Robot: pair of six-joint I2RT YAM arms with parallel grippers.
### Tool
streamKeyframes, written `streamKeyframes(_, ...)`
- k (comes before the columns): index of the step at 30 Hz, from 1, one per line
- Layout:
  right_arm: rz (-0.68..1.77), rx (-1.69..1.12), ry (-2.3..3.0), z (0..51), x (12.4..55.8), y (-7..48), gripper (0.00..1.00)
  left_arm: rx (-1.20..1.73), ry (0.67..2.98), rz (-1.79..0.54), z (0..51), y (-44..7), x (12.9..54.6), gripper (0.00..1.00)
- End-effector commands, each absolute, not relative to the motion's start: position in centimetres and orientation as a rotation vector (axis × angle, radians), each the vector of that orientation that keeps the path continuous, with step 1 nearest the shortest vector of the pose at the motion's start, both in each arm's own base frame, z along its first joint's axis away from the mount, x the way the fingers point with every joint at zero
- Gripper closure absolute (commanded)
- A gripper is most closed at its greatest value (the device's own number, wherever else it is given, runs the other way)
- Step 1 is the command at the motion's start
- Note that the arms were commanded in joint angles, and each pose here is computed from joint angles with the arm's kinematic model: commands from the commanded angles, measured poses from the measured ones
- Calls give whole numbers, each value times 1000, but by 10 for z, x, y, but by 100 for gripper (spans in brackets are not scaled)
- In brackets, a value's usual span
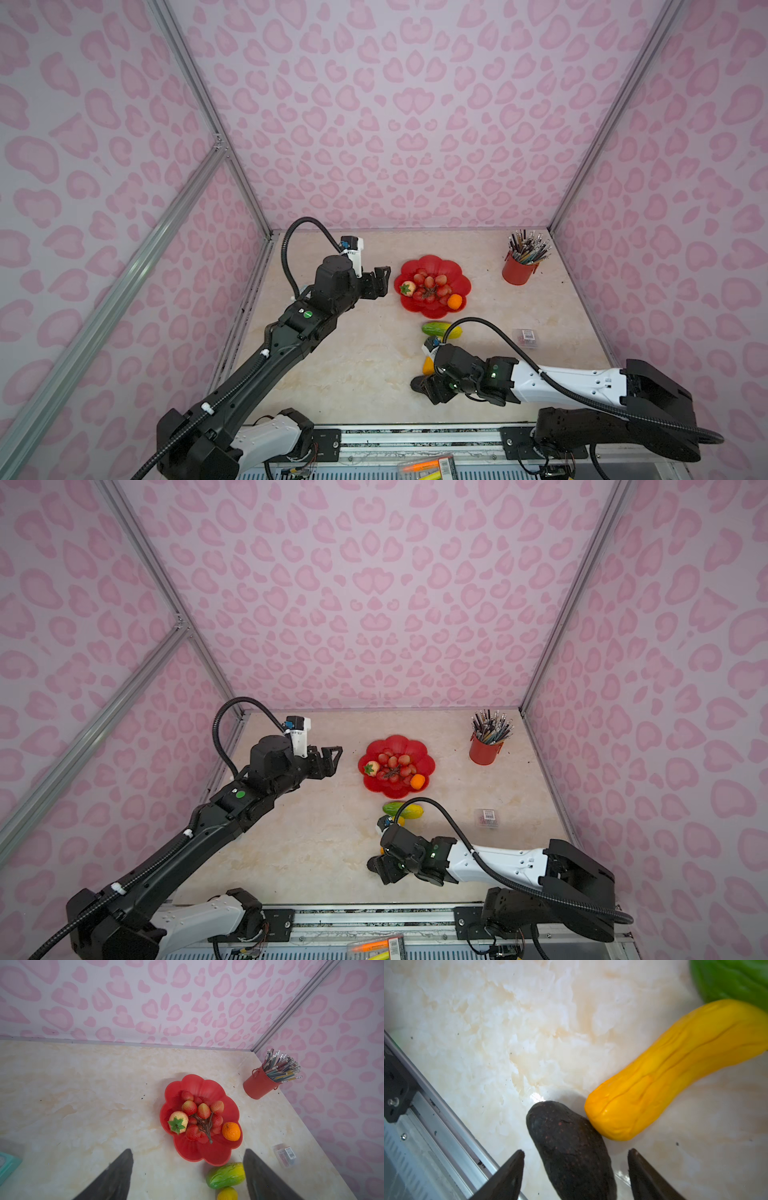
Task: Place and organize the fake fruits in the fruit bowl
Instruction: 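Grasp the dark avocado with the right gripper and lift it, then lower the avocado into the bowl and open the right gripper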
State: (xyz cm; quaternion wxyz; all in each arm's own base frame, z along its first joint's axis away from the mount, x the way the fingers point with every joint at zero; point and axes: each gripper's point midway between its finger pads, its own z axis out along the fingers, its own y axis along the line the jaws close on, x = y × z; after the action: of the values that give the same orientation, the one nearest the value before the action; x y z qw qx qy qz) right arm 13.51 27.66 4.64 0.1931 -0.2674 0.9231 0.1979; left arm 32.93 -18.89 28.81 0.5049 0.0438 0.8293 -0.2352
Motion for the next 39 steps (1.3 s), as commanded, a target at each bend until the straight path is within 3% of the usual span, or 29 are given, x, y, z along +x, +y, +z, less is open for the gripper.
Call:
streamKeyframes(1,521,-835,2586,37,128,285,27,30,2010,-543,280,-169,315,15)
streamKeyframes(5,496,-857,2594,29,124,291,38,-15,2011,-526,271,-152,297,14)
streamKeyframes(10,473,-882,2577,33,123,300,63,-70,2006,-502,262,-135,282,13)
streamKeyframes(13,509,-894,2543,48,121,310,71,-92,1999,-485,259,-128,277,13)
streamKeyframes(18,573,-784,2495,101,138,316,75,-119,1981,-453,259,-115,269,13)
streamKeyframes(22,422,-784,2419,132,179,290,75,-131,1974,-453,258,-110,263,12)
streamKeyframes(30,256,-777,2353,147,268,240,75,-119,1996,-480,249,-110,254,12)
streamKeyframes(39,226,-919,2391,122,323,252,75,-59,2066,-580,230,-130,249,13)
